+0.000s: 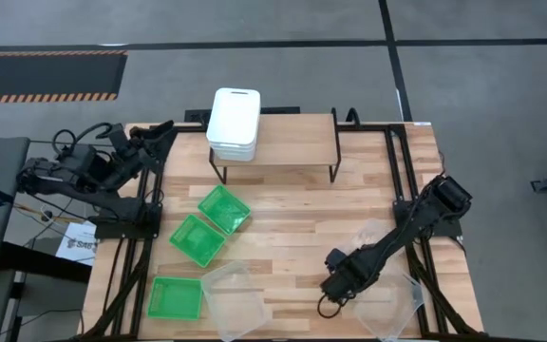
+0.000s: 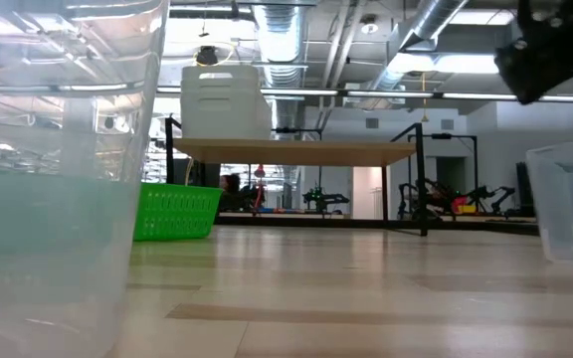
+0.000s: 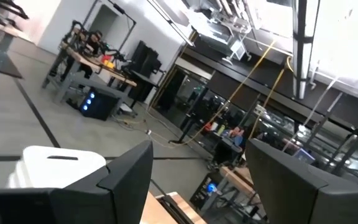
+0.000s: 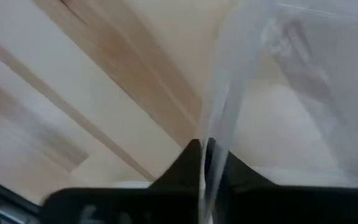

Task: Stack baskets on shelf by color
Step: Put the top transparent bin on the shelf

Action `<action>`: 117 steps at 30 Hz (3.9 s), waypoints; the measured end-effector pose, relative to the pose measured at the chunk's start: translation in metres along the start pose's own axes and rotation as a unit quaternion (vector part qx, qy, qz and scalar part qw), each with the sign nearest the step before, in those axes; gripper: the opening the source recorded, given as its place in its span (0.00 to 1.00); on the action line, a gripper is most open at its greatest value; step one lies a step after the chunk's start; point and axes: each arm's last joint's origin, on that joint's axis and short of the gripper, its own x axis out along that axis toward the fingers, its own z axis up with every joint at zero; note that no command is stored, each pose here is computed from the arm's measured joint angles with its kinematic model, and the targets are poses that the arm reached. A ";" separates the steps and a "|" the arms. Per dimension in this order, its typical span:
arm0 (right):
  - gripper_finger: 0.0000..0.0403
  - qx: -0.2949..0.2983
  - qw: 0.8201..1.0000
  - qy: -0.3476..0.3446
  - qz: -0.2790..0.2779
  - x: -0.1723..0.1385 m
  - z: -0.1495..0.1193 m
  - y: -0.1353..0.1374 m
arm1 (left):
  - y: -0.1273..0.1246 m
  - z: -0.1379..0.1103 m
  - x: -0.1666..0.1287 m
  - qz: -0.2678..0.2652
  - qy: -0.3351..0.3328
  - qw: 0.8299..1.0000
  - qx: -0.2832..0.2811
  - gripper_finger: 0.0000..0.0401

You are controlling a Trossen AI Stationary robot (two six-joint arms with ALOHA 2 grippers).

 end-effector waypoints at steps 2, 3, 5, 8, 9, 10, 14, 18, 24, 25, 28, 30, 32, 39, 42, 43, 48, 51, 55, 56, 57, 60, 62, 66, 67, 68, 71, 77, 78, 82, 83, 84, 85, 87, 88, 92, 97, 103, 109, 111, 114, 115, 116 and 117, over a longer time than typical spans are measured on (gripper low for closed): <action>0.04 -0.015 1.000 -0.002 0.009 -0.005 0.006 0.000 | 0.001 0.001 -0.001 0.003 -0.003 1.000 0.005 0.61; 0.04 -0.025 1.000 -0.005 0.017 -0.009 0.009 0.000 | 0.001 0.002 -0.001 0.003 -0.004 1.000 0.006 0.61; 0.02 -0.043 0.998 -0.013 0.037 -0.021 0.017 0.000 | 0.002 0.003 -0.002 0.001 -0.004 1.000 0.004 0.61; 0.01 -0.070 0.994 -0.032 0.080 -0.049 0.027 -0.003 | 0.002 0.004 -0.002 -0.009 -0.002 1.000 0.002 0.61; 0.01 -0.079 0.991 -0.042 0.099 -0.062 0.029 -0.005 | 0.002 0.005 -0.003 -0.010 -0.004 1.000 -0.001 0.61; 0.01 -0.090 0.987 -0.052 0.119 -0.075 0.030 -0.007 | 0.002 0.006 -0.004 -0.011 -0.005 1.000 -0.003 0.61; 0.01 -0.135 0.959 -0.093 0.230 -0.142 0.028 -0.025 | 0.003 0.007 -0.005 -0.012 -0.007 1.000 -0.014 0.61; 0.01 -0.167 0.903 -0.214 0.333 -0.223 0.030 -0.058 | 0.004 0.008 -0.005 -0.012 -0.007 1.000 -0.014 0.61; 0.00 -0.191 0.837 -0.436 0.270 -0.304 0.059 -0.121 | 0.005 0.008 -0.005 -0.002 -0.009 1.000 -0.011 0.61; 0.00 -0.196 0.835 -0.455 0.240 -0.310 0.067 -0.129 | 0.005 0.007 -0.005 0.000 -0.009 1.000 -0.012 0.61; 0.00 -0.213 0.837 -0.481 0.150 -0.315 0.094 -0.148 | 0.005 0.008 -0.005 0.003 -0.011 1.000 -0.008 0.61; 0.00 -0.237 0.843 -0.473 0.098 -0.310 0.116 -0.154 | 0.006 0.007 -0.005 0.010 -0.010 1.000 -0.003 0.61; 0.00 -0.268 0.853 -0.446 0.048 -0.298 0.140 -0.158 | 0.006 0.007 -0.005 0.013 -0.009 1.000 0.000 0.61; 0.00 -0.353 0.886 -0.301 -0.028 -0.254 0.205 -0.170 | 0.007 0.003 -0.005 0.021 0.002 0.999 0.024 0.61; 0.00 -0.374 0.890 -0.258 -0.037 -0.237 0.229 -0.171 | 0.009 0.000 -0.005 0.039 0.008 0.998 0.037 0.61; 0.00 -0.375 0.892 -0.250 -0.038 -0.234 0.236 -0.171 | 0.010 -0.001 -0.005 0.044 0.011 0.998 0.040 0.61; 0.00 -0.363 0.902 -0.229 -0.038 -0.215 0.267 -0.170 | 0.011 -0.004 -0.006 0.050 0.019 0.998 0.030 0.61; 0.00 -0.368 0.902 -0.224 -0.041 -0.210 0.276 -0.167 | 0.012 -0.004 -0.006 0.050 0.018 0.998 0.021 0.61; 0.00 -0.385 0.898 -0.211 -0.043 -0.202 0.282 -0.164 | 0.012 -0.004 -0.006 0.054 0.017 0.998 0.019 0.61; 0.00 -0.387 0.897 -0.210 -0.043 -0.202 0.282 -0.164 | 0.012 -0.004 -0.006 0.054 0.018 0.998 0.018 0.61; 0.00 -0.388 0.895 -0.214 -0.044 -0.203 0.282 -0.165 | 0.012 -0.004 -0.006 0.054 0.018 0.998 0.017 0.61; 0.00 -0.386 0.891 -0.236 -0.046 -0.206 0.285 -0.164 | 0.012 -0.004 -0.006 0.054 0.018 0.998 0.017 0.61; 0.00 -0.384 0.891 -0.239 -0.046 -0.206 0.286 -0.165 | 0.012 -0.004 -0.006 0.054 0.018 0.998 0.016 0.61; 0.00 -0.382 0.894 -0.230 -0.045 -0.202 0.289 -0.166 | 0.012 -0.004 -0.006 0.054 0.018 0.998 0.011 0.61; 0.00 -0.382 0.895 -0.226 -0.045 -0.200 0.290 -0.165 | 0.012 -0.004 -0.006 0.054 0.018 0.998 0.011 0.61; 0.00 -0.382 0.897 -0.219 -0.045 -0.197 0.291 -0.165 | 0.012 -0.004 -0.006 0.054 0.018 0.998 0.012 0.61; 0.01 -0.383 0.897 -0.217 -0.045 -0.194 0.294 -0.164 | 0.012 -0.004 -0.006 0.054 0.018 0.998 0.012 0.61; 0.03 -0.373 0.904 -0.203 -0.048 -0.186 0.299 -0.163 | 0.012 -0.004 -0.006 0.053 0.018 0.998 0.014 0.61; 0.04 -0.370 0.905 -0.202 -0.049 -0.185 0.299 -0.163 | 0.012 -0.004 -0.006 0.052 0.019 0.998 0.014 0.61; 0.12 -0.367 0.908 -0.199 -0.048 -0.182 0.302 -0.162 | 0.012 -0.004 -0.006 0.051 0.020 0.998 0.015 0.61; 0.14 -0.364 0.909 -0.196 -0.047 -0.180 0.302 -0.162 | 0.012 -0.004 -0.006 0.051 0.020 0.998 0.015 0.61; 0.17 -0.361 0.911 -0.196 -0.047 -0.180 0.302 -0.162 | 0.012 -0.004 -0.006 0.050 0.020 0.998 0.015 0.61; 0.19 -0.358 0.911 -0.197 -0.046 -0.180 0.302 -0.162 | 0.012 -0.004 -0.006 0.050 0.020 0.998 0.015 0.61; 0.23 -0.357 0.911 -0.200 -0.046 -0.182 0.302 -0.162 | 0.012 -0.004 -0.006 0.050 0.020 0.998 0.015 0.61; 0.25 -0.355 0.912 -0.203 -0.045 -0.182 0.302 -0.162 | 0.012 -0.004 -0.006 0.050 0.020 0.998 0.015 0.61; 0.33 -0.334 0.917 -0.212 -0.041 -0.188 0.301 -0.162 | 0.012 -0.004 -0.006 0.050 0.020 0.998 0.015 0.61; 0.40 -0.322 0.912 -0.250 -0.035 -0.209 0.295 -0.157 | 0.012 -0.004 -0.006 0.050 0.020 0.998 0.017 0.61; 0.42 -0.277 0.913 -0.299 -0.019 -0.238 0.270 -0.158 | 0.012 -0.004 -0.006 0.050 0.020 0.998 0.017 0.61; 0.38 -0.108 0.932 -0.332 -0.097 -0.258 0.256 -0.183 | 0.012 -0.004 -0.006 0.050 0.020 0.998 0.017 0.61; 0.36 -0.046 0.937 -0.323 -0.124 -0.256 0.259 -0.197 | 0.012 -0.004 -0.006 0.049 0.021 0.998 0.017 0.61; 0.33 0.007 0.948 -0.294 -0.124 -0.245 0.271 -0.216 | 0.011 -0.004 -0.006 0.046 0.022 0.999 0.017 0.61; 0.32 0.015 0.952 -0.280 -0.121 -0.240 0.275 -0.222 | 0.011 -0.004 -0.006 0.046 0.023 0.999 0.017 0.61; 0.32 0.022 0.955 -0.268 -0.123 -0.235 0.280 -0.228 | 0.011 -0.004 -0.006 0.045 0.023 0.999 0.017 0.61; 0.31 0.027 0.957 -0.261 -0.126 -0.231 0.284 -0.232 | 0.011 -0.004 -0.006 0.045 0.023 0.999 0.017 0.61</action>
